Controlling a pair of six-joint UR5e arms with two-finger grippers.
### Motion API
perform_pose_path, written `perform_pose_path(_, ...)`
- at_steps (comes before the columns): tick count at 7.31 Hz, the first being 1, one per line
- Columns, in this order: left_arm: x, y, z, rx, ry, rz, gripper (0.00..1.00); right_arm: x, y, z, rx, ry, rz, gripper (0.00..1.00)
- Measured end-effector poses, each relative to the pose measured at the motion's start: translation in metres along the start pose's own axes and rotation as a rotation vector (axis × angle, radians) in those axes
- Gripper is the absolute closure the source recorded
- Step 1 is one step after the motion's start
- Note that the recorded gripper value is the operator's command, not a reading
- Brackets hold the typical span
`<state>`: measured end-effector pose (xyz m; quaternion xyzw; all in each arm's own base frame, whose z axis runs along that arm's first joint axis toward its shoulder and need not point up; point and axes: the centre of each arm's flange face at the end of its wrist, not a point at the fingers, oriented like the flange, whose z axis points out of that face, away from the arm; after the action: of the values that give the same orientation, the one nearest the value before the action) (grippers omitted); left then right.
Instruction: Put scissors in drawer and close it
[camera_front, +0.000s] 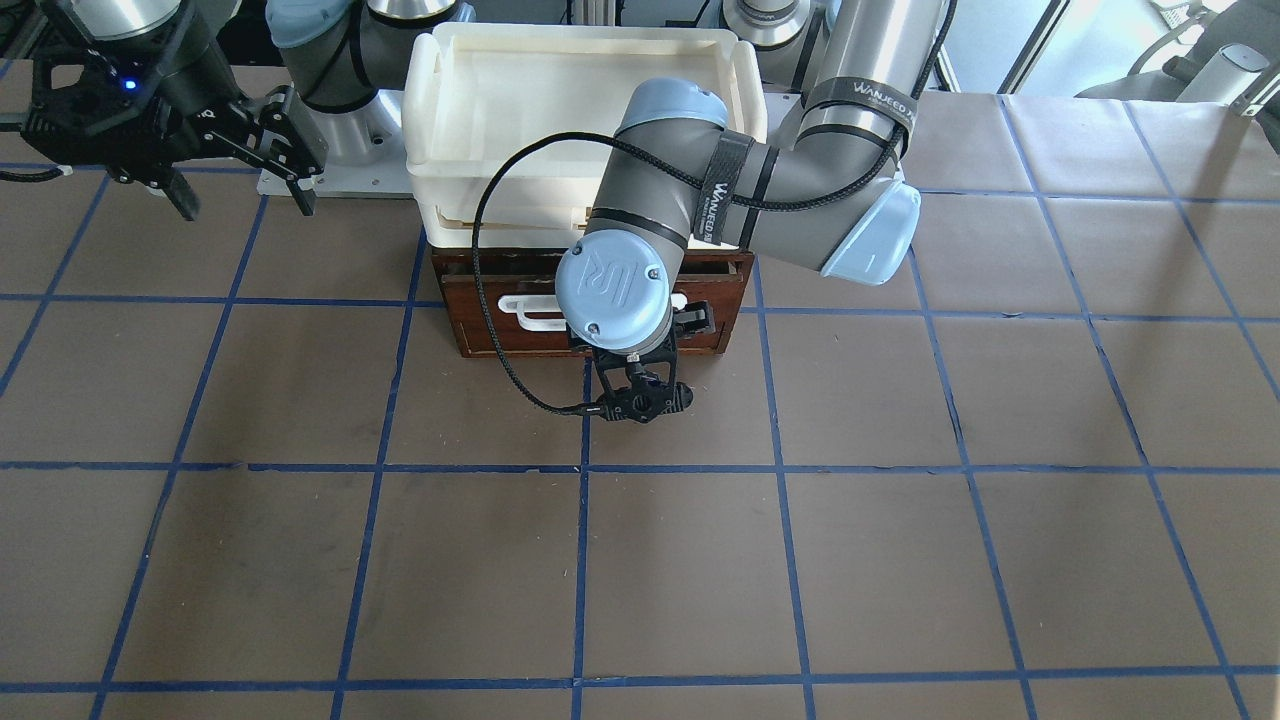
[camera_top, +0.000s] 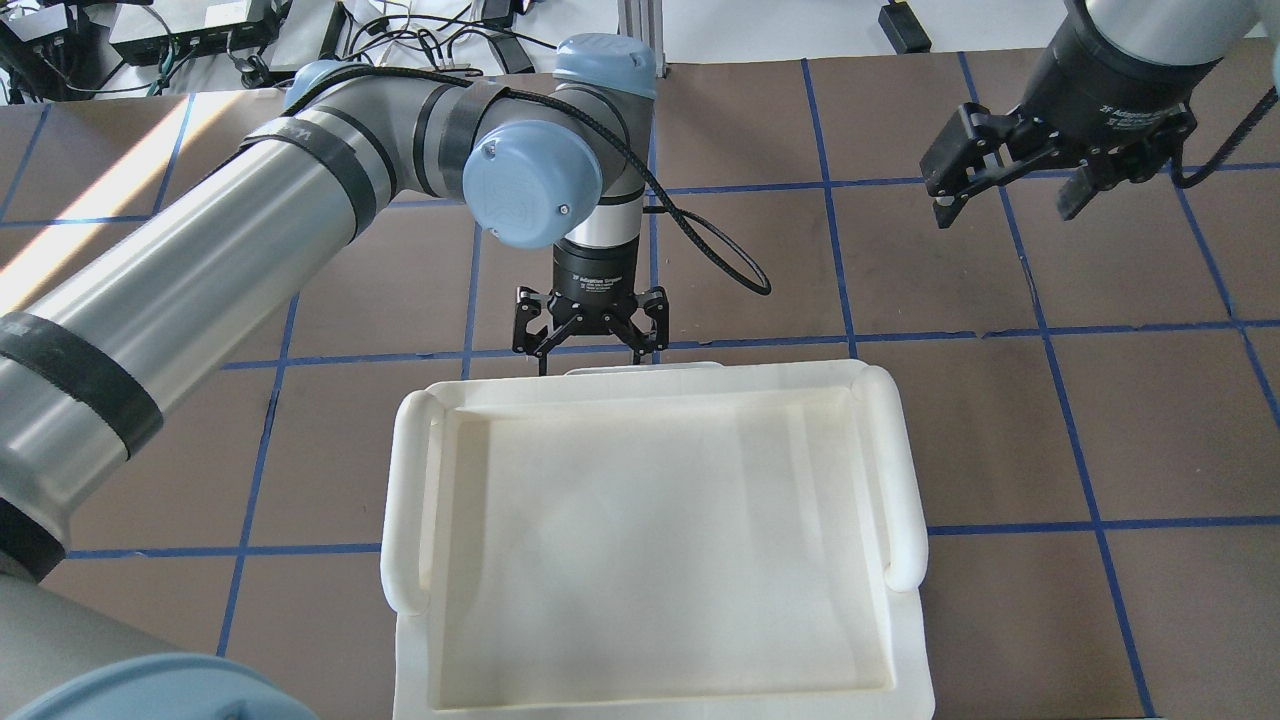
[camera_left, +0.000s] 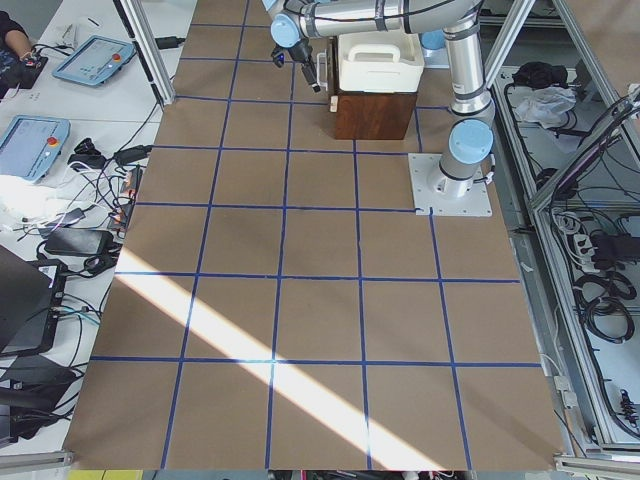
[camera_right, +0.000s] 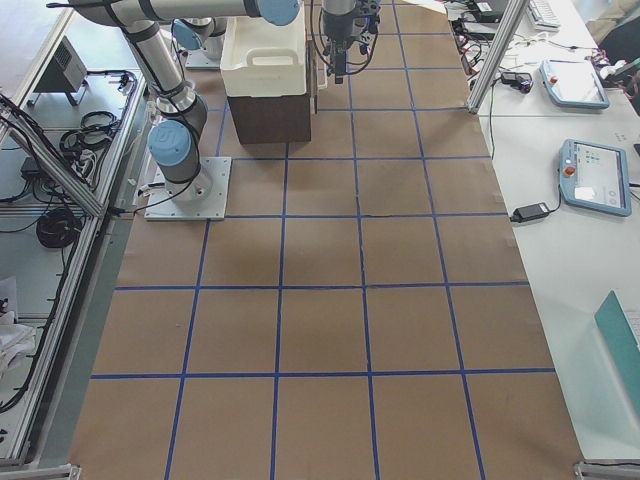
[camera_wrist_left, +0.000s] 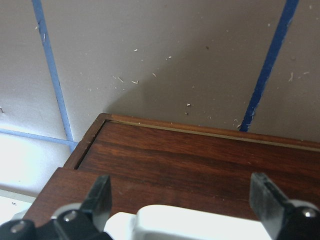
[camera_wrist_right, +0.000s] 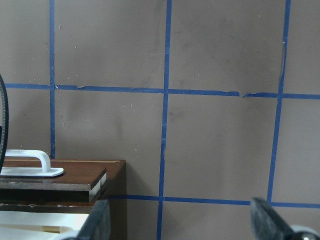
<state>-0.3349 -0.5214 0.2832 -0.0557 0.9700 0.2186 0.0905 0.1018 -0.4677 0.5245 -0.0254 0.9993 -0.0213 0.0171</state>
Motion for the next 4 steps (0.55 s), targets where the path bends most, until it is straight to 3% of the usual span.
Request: perform_pose_path(4,0.0046,0.0064,0.0062,-0.029,-0.024,0.01,0.0,0.0,0.0,0.0002,0.0,0.0,0.0,0.0)
